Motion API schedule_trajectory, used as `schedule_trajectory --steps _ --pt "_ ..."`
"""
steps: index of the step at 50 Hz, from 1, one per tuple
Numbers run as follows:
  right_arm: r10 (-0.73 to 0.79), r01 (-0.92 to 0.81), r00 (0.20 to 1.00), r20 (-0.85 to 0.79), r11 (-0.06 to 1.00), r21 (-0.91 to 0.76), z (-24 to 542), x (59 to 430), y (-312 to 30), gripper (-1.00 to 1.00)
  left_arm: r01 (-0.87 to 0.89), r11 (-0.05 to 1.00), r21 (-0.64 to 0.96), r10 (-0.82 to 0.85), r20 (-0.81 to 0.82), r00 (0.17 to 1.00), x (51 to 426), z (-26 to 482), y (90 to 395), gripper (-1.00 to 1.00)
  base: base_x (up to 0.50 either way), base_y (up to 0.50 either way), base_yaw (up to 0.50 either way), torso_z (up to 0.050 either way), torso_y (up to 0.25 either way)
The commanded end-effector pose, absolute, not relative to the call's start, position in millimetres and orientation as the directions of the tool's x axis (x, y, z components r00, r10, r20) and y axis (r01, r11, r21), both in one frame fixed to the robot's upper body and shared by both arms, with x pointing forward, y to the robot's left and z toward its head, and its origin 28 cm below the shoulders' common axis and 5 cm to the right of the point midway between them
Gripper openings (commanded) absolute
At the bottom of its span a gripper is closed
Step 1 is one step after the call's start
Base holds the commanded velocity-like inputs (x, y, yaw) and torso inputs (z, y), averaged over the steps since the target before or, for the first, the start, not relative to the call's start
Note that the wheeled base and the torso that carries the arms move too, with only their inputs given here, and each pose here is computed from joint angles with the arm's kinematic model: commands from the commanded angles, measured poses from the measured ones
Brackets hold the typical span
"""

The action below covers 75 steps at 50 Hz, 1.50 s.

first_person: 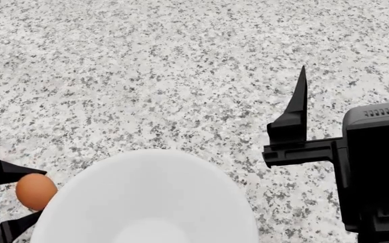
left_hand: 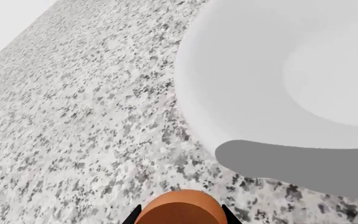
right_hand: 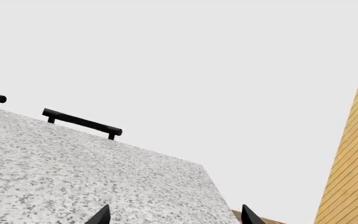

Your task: Place the eggs and milk next to the bowl.

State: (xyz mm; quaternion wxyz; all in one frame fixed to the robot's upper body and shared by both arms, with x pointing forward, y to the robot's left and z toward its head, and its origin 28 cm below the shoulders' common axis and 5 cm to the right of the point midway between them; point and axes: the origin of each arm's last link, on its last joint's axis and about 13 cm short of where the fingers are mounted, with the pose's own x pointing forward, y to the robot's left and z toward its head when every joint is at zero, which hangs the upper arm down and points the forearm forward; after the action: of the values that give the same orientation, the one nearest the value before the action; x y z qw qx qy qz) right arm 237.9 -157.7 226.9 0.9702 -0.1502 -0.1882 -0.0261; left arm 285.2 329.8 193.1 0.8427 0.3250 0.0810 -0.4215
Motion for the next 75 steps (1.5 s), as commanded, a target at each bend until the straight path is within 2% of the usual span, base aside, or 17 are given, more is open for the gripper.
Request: schedule_trajectory --steps 1,11,12,42,75 --pt "-0.002 0.119 0.922 0.388 0.954 -0.277 228.0 236.5 -158.8 1.00 0.769 0.436 0.468 -0.669 -0.404 0.624 289.2 191.5 328.6 -1.00 0.00 0.00 0.00 0.000 0.000" --pt "-0.004 0.119 0.923 0.386 0.954 -0.276 226.5 236.2 -158.9 1.00 0.759 0.453 0.468 -0.647 -0.414 0.640 289.9 189.8 328.8 -1.00 0.00 0.00 0.00 0.000 0.000" --pt "-0.003 0.119 0.923 0.385 0.954 -0.276 226.4 236.2 -158.9 1.00 0.763 0.455 0.459 -0.638 -0.430 0.639 289.9 189.5 329.0 1.00 0.00 0.00 0.00 0.000 0.000" --pt "0.000 0.117 0.921 0.389 0.953 -0.278 228.6 236.2 -157.9 1.00 0.757 0.454 0.471 -0.642 -0.417 0.644 285.4 192.7 333.5 1.00 0.00 0.00 0.00 0.000 0.000" --pt "0.014 0.107 0.921 0.390 0.952 -0.286 230.9 238.0 -153.8 1.00 0.723 0.505 0.471 -0.621 -0.384 0.684 269.6 202.3 348.4 1.00 0.00 0.00 0.00 0.000 0.000"
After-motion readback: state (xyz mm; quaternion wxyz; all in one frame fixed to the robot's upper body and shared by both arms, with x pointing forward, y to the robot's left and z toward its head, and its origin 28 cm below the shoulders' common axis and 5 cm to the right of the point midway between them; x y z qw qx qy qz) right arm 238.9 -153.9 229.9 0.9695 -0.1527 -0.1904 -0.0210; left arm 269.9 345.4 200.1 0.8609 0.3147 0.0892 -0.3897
